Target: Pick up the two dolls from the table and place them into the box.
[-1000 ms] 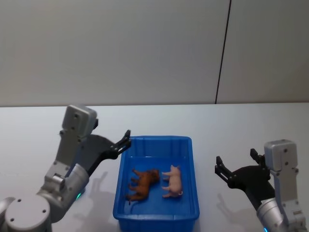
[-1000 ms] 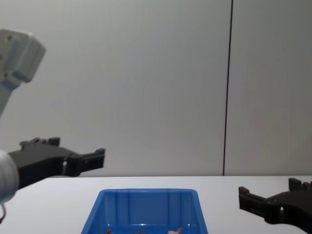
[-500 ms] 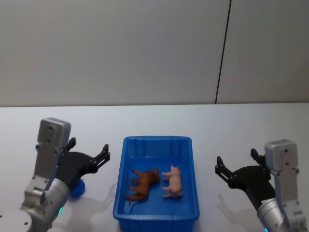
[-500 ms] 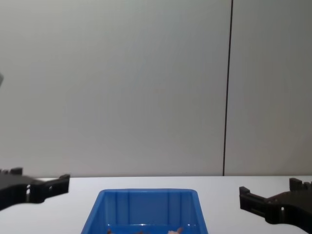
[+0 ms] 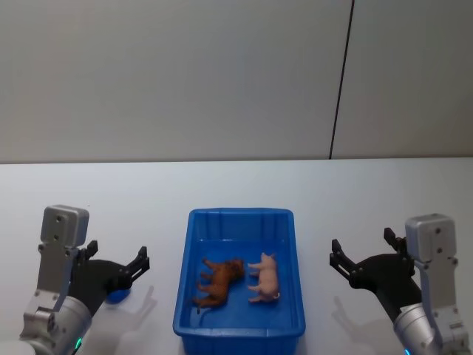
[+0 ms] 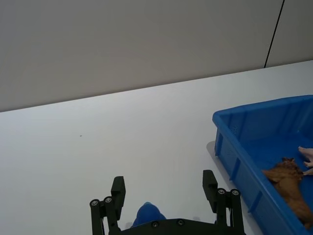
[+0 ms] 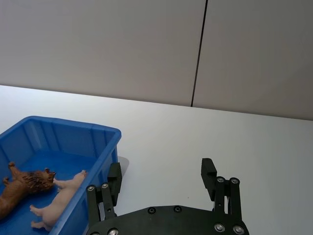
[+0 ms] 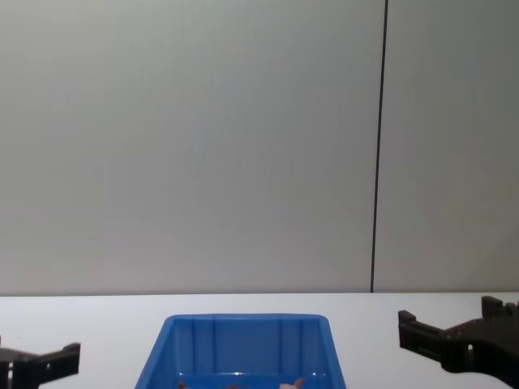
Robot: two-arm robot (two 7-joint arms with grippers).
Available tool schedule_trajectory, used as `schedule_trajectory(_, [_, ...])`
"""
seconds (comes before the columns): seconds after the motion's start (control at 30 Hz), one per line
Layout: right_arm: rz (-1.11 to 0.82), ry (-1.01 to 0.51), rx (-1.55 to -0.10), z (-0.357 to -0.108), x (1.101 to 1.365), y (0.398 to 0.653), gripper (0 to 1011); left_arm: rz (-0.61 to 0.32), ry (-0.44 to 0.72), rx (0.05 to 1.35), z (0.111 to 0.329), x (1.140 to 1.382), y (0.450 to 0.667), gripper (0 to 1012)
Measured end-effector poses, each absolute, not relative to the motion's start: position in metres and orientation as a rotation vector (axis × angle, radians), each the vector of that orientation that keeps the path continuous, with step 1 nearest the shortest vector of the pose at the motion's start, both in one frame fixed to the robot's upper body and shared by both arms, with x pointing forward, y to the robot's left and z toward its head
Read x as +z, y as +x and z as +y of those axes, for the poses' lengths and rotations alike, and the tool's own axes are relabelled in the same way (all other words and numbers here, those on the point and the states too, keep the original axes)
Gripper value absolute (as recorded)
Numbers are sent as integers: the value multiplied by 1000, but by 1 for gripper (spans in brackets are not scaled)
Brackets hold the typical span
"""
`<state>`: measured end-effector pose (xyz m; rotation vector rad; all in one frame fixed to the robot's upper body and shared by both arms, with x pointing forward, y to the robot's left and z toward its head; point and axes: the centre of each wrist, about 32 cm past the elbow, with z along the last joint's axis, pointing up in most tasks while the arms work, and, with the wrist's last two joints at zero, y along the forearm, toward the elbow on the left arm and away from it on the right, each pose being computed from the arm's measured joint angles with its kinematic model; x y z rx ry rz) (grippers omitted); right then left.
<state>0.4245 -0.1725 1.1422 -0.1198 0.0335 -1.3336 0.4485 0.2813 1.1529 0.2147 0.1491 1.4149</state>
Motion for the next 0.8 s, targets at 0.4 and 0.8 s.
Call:
schedule_trajectory(0.4, [34, -120, -1333, -173, 1142, 424, 1001, 206, 235, 1416, 290, 1136, 450, 1001])
schedule_trajectory(0.8, [33, -120, -1333, -173, 1142, 424, 1001, 234, 244, 1402, 297, 1125, 457, 943])
